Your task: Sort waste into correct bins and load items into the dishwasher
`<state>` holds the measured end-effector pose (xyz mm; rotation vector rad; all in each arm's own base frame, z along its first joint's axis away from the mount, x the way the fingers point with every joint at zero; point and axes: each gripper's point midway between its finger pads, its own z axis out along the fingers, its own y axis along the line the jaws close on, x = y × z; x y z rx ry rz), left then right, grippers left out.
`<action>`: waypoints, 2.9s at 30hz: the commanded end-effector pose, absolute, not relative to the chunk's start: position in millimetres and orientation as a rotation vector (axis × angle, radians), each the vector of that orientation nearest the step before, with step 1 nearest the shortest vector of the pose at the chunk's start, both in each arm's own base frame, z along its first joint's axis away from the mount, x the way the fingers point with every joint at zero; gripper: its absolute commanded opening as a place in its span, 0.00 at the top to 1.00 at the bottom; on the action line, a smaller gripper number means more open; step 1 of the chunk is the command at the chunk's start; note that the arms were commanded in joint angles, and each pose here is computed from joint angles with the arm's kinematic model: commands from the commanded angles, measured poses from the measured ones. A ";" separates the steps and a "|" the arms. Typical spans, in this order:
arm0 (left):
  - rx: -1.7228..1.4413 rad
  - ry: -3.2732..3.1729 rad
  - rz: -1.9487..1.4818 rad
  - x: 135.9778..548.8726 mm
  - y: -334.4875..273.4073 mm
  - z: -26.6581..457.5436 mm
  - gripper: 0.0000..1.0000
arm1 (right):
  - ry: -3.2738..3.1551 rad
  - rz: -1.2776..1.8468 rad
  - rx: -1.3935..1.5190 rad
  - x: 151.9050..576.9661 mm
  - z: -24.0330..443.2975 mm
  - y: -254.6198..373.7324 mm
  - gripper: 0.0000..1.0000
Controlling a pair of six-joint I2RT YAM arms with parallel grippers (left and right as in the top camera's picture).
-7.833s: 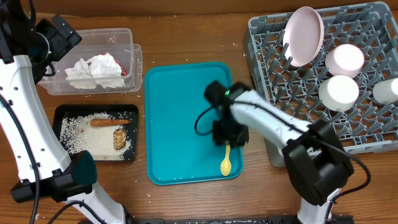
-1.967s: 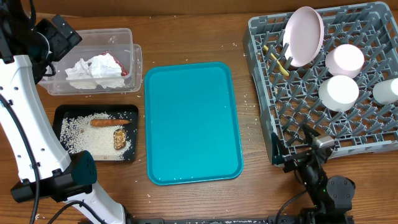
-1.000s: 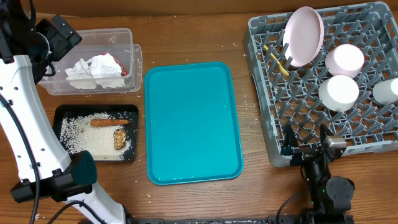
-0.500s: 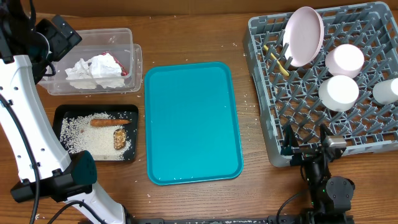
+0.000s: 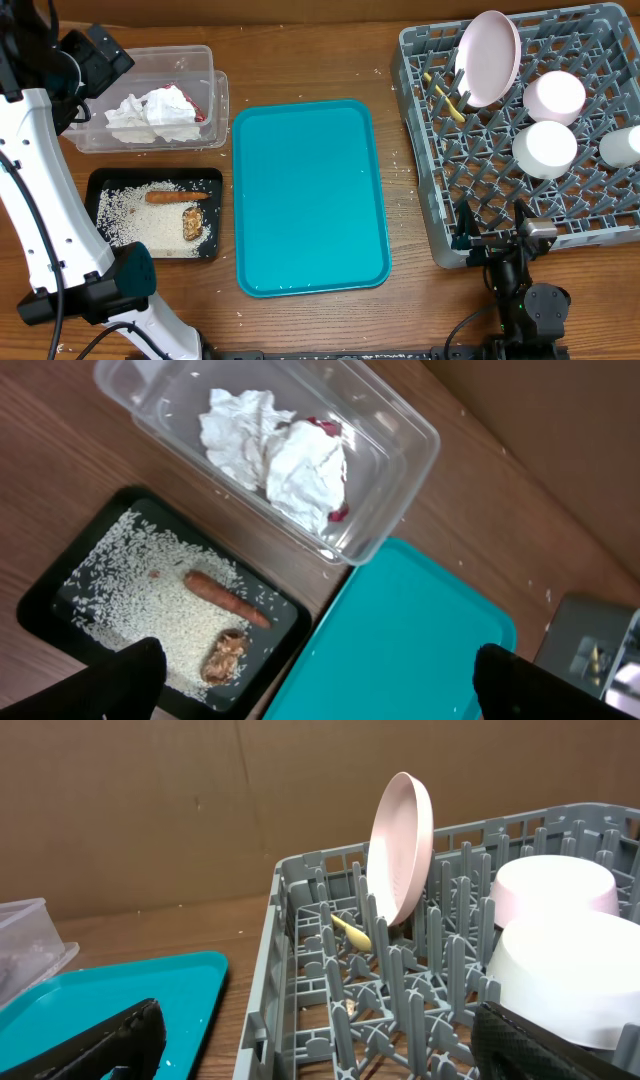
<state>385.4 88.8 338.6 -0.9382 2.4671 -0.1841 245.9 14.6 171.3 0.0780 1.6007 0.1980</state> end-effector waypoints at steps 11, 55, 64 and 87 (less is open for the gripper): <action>-0.292 2.557 -0.071 390.5 6.5 307.2 0.00 | 1.593 0.187 0.088 246.2 170.2 11.9 0.00; 0.291 1.698 -0.081 255.8 -37.3 164.4 0.00 | 1.593 0.187 0.088 246.1 170.4 11.9 0.00; 0.246 1.650 -0.021 250.9 -27.1 152.6 0.00 | 1.593 0.187 0.088 246.2 170.2 11.9 0.00; 0.143 1.635 0.023 245.8 -11.8 157.4 0.00 | 1.593 0.187 0.088 246.2 170.2 11.9 0.00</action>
